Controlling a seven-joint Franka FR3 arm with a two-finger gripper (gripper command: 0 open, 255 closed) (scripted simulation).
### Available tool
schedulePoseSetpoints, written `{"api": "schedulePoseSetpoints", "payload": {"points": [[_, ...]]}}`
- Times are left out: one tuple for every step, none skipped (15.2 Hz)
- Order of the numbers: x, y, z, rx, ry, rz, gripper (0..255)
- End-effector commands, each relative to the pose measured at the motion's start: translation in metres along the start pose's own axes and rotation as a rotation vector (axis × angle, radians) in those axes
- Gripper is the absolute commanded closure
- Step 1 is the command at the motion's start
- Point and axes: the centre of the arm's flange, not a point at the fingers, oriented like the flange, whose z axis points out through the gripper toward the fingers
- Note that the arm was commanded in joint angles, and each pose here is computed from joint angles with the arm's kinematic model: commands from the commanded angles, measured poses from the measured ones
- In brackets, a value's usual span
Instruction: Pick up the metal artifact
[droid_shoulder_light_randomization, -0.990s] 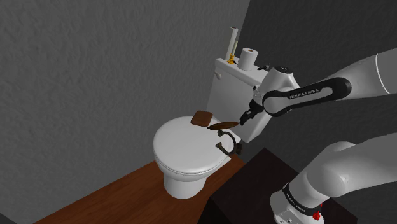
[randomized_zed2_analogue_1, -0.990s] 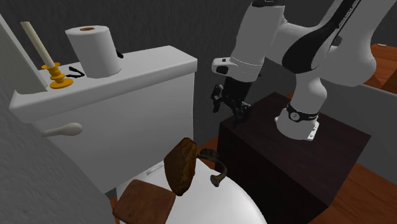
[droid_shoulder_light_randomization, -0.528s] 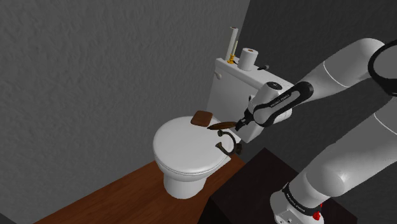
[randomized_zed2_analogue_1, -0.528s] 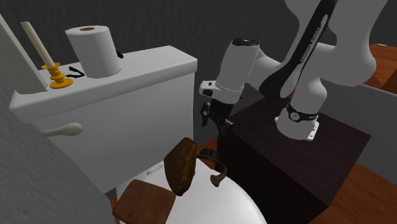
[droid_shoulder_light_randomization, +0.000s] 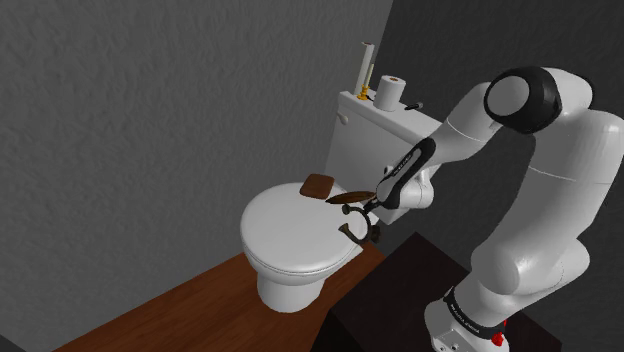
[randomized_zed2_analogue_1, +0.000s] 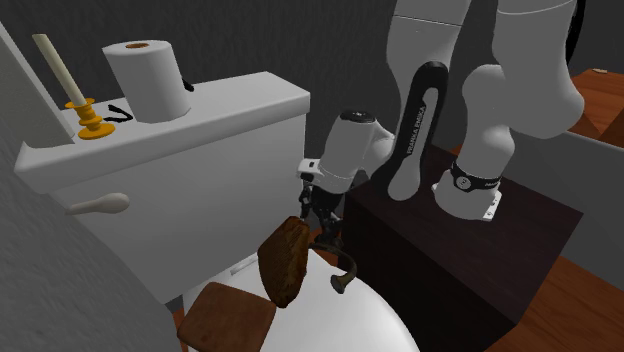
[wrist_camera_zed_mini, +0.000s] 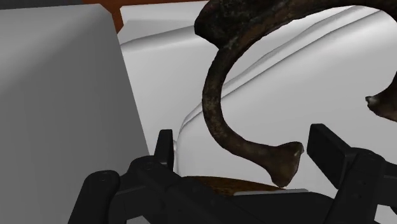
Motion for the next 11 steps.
{"api": "schedulePoseSetpoints", "payload": {"points": [[-0.002, 0.006, 0.023, -0.003, 0.013, 0.010, 0], [-0.002, 0.009, 0.036, -0.004, 0.019, 0.014, 0], [-0.002, 0.012, 0.046, -0.005, 0.023, 0.017, 0], [-0.003, 0.012, 0.051, -0.005, 0.023, 0.017, 0], [-0.005, 0.011, 0.056, -0.005, 0.023, 0.017, 0], [-0.006, 0.011, 0.061, -0.005, 0.023, 0.017, 0], [-0.007, 0.010, 0.066, -0.005, 0.023, 0.017, 0], [-0.009, 0.010, 0.071, -0.005, 0.023, 0.017, 0], [-0.010, 0.009, 0.076, -0.005, 0.023, 0.017, 0], [-0.012, 0.009, 0.081, -0.005, 0.023, 0.017, 0], [-0.012, 0.008, 0.084, -0.005, 0.023, 0.017, 0]]}}
